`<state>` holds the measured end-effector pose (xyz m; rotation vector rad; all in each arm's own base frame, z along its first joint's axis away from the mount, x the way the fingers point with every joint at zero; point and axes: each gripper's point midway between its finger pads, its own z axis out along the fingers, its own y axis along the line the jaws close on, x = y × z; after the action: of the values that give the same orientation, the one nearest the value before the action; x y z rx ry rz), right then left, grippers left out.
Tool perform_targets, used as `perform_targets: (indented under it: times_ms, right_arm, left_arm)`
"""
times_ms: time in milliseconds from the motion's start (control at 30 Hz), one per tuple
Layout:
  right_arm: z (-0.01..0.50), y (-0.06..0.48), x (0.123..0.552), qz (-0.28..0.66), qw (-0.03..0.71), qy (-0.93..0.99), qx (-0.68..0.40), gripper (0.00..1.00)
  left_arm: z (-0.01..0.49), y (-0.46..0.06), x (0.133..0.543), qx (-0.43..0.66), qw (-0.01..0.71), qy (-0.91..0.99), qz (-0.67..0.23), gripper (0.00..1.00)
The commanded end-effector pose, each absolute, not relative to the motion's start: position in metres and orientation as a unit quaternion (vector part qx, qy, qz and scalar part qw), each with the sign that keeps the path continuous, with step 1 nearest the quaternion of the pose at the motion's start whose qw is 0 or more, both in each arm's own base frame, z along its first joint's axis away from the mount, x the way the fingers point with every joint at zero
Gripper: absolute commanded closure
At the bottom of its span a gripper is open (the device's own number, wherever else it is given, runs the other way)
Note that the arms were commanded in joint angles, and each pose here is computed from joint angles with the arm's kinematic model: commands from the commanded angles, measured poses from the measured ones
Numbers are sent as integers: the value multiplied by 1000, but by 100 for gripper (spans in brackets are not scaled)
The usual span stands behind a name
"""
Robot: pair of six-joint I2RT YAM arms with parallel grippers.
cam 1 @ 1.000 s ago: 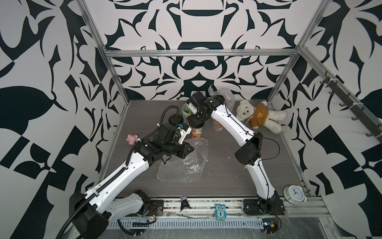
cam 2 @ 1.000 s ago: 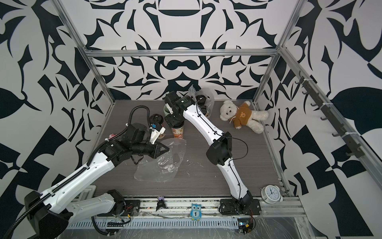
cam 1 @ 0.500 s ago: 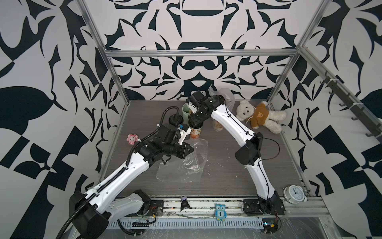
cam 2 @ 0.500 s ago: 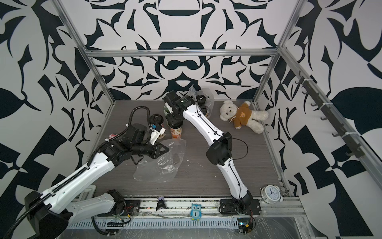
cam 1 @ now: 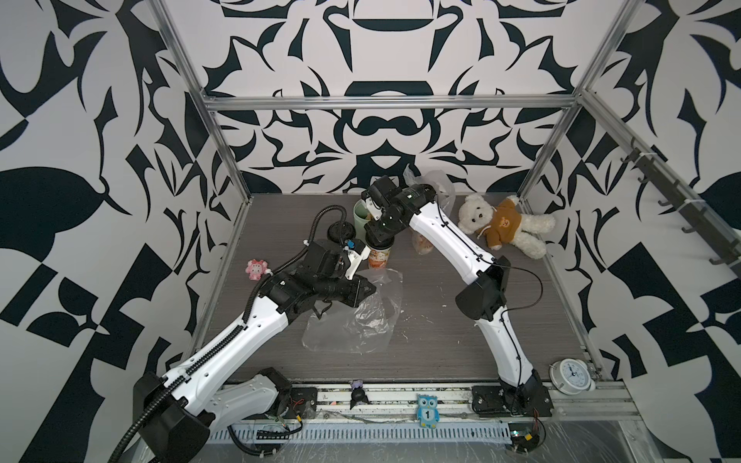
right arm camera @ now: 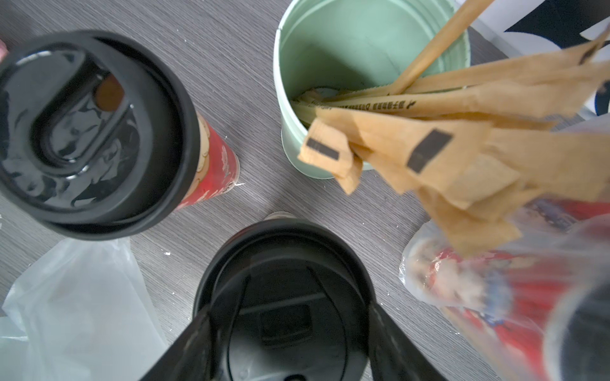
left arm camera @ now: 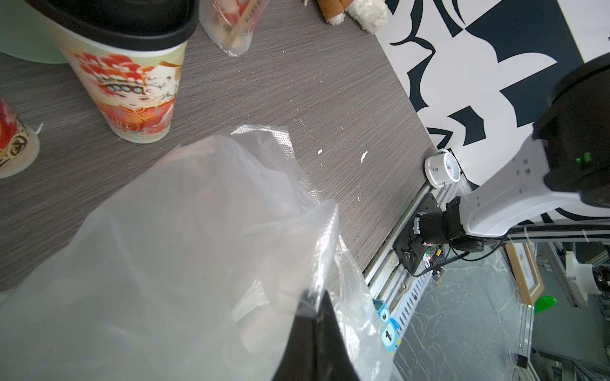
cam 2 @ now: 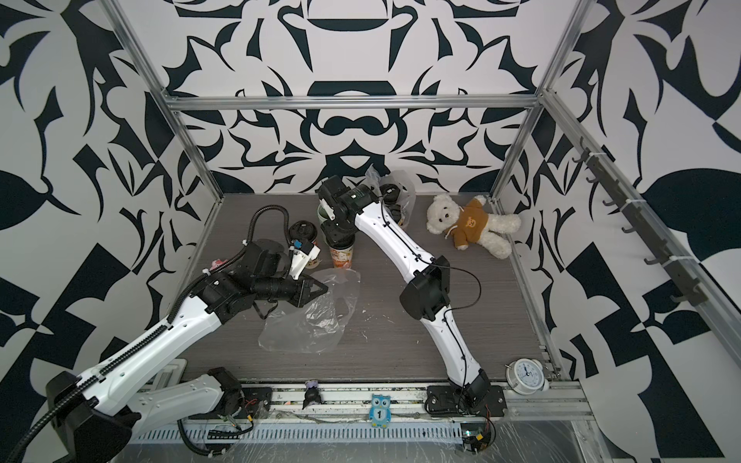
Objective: Pack milk tea into plastic carrier bags
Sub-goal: Pick up the milk tea cup at the center of the board.
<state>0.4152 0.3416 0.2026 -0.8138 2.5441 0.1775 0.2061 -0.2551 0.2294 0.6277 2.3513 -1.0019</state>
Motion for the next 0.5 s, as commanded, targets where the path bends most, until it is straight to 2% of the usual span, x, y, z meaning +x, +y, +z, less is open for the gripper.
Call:
perform_targets:
  times_ms: [0,467]
  right_arm:
    - [262,331,404,75,280,909,-298,47]
    - [324,306,381,79,328,893,-298,51]
  left_arm:
    - [229,-254,207,224,256,862,-375,100]
    - [233,-259,219,203,272,860,-382,100]
